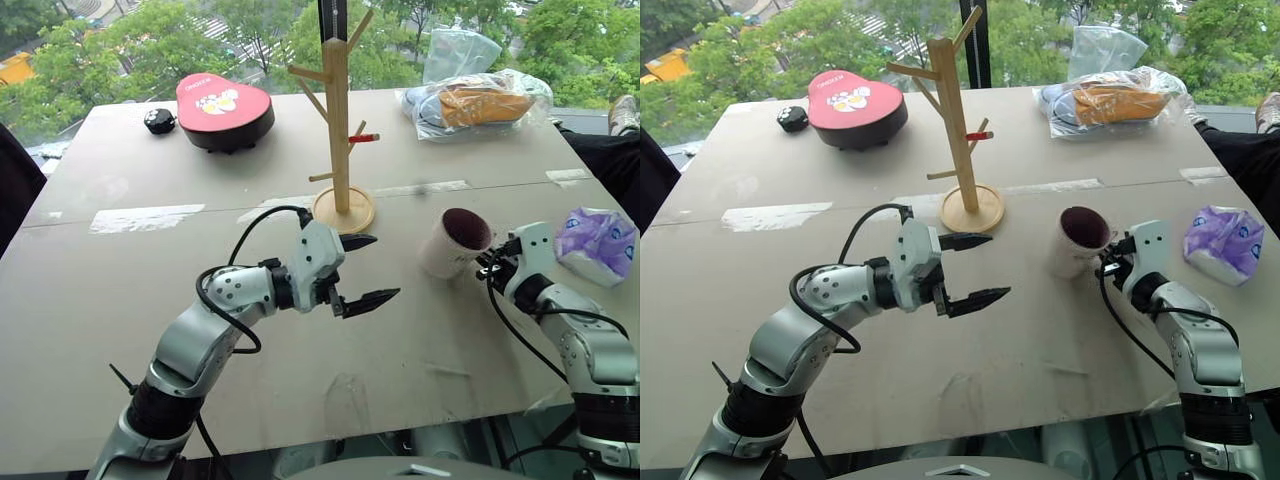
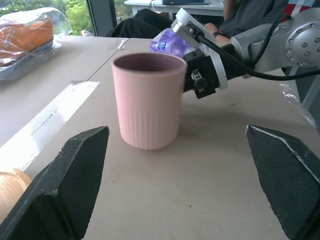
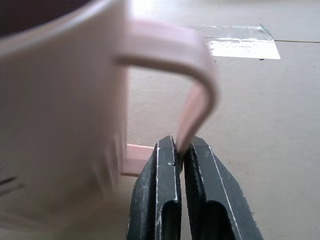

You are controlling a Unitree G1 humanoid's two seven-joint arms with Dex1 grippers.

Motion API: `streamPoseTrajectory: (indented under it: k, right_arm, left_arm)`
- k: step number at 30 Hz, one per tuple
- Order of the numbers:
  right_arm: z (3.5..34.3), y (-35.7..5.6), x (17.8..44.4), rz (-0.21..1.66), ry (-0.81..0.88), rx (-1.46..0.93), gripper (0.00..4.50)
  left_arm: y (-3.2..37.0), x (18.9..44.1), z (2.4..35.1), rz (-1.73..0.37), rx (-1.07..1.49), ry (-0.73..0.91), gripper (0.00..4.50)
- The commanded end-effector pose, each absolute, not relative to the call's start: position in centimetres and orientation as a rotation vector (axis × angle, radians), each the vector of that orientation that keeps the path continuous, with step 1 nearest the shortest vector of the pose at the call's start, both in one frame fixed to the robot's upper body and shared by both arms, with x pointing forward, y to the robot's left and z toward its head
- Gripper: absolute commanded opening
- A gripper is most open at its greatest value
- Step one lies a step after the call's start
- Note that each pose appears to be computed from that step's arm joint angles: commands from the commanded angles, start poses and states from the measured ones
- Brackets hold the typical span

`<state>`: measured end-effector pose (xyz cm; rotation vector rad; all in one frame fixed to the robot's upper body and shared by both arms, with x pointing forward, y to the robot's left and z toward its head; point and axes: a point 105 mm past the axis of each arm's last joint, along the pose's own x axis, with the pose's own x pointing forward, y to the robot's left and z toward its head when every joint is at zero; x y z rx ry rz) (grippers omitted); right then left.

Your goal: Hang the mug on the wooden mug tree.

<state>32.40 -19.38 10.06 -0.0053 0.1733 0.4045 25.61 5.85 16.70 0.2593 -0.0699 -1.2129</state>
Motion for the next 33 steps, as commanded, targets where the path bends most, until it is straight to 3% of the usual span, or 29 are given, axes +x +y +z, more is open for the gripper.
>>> streamPoseTrajectory:
  k: [1, 4, 19, 33]
  right_arm:
    - [11.9, -19.0, 32.9, 0.436, 0.093, -0.032, 0.03]
    - [12.8, -18.5, 33.1, 0.492, 0.062, -0.115, 0.03]
    - [26.4, -11.9, 37.3, 0.984, -0.255, -0.902, 0.03]
    - [30.9, -6.2, 39.6, 1.138, -0.341, -1.147, 0.03]
  left_arm:
    - [6.2, 25.6, 17.5, -1.188, 0.260, -0.121, 4.50]
    - [6.6, 25.9, 18.1, -1.144, 0.182, -0.159, 4.50]
    - [9.6, 26.5, 18.9, -0.627, -0.065, -0.538, 4.50]
    - [8.9, 25.7, 19.4, -0.540, -0.126, -0.593, 4.50]
